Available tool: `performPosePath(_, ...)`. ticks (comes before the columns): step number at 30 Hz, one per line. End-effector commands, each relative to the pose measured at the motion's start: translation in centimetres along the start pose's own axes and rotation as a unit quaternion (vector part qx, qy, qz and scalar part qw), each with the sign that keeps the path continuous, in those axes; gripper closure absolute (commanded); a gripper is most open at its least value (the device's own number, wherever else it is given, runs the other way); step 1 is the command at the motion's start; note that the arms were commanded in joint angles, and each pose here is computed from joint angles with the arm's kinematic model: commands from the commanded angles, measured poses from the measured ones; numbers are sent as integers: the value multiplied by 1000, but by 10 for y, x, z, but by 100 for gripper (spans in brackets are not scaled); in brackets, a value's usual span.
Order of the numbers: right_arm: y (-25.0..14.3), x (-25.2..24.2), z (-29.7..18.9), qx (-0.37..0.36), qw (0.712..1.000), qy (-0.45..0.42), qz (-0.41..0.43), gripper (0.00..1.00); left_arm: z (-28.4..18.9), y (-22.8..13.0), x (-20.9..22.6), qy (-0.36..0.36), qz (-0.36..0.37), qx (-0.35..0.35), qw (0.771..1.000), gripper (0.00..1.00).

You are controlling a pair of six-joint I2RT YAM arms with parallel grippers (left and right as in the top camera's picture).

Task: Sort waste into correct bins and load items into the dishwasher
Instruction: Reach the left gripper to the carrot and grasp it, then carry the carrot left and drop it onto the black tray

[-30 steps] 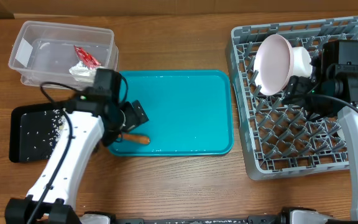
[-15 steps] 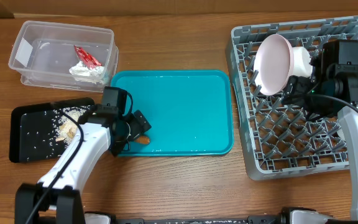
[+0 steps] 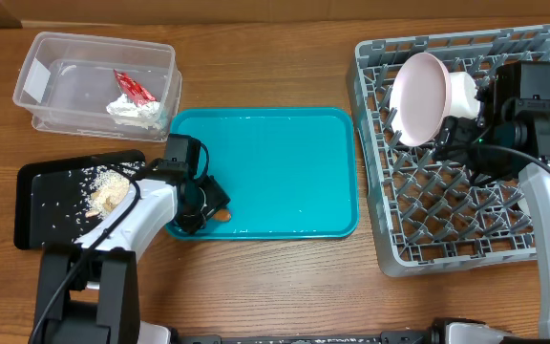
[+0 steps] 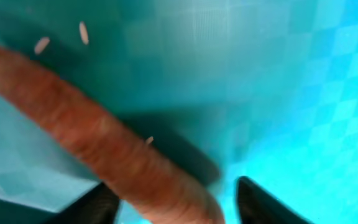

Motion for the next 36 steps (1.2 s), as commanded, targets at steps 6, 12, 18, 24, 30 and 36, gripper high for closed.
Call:
performPosePath(6, 3, 0, -3, -8, 1000, 4, 1, 20, 5, -1, -1, 0, 28, 17, 999, 66)
performPosePath(12, 3, 0, -3, -8, 1000, 4, 1, 20, -12, 10, -16, -3, 68, -9, 998, 68)
performPosePath(18, 3, 0, -3, -7, 1000, 3, -1, 20, -56, 24, -27, 28, 92, -74, 993, 71)
performPosePath(24, 3, 0, -3, -7, 1000, 3, -2, 20, -100, 42, -15, 40, 58, -147, 987, 72)
performPosePath(30, 3, 0, -3, -7, 1000, 3, -2, 20, -114, 70, 24, 73, -20, -173, 982, 76)
performPosePath(36, 3, 0, -3, -7, 1000, 3, -2, 19, -125, 102, 69, 100, -109, -203, 968, 79)
Point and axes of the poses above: each gripper's point midway between its finger pads, its own z axis out along the fingers, its own x axis along the line the jaws close on, y = z × x, the point moved 10 cm from there along -z, back along the fingers, and after that the axes turned 3 degrees about -z, right-handed, at the moved point
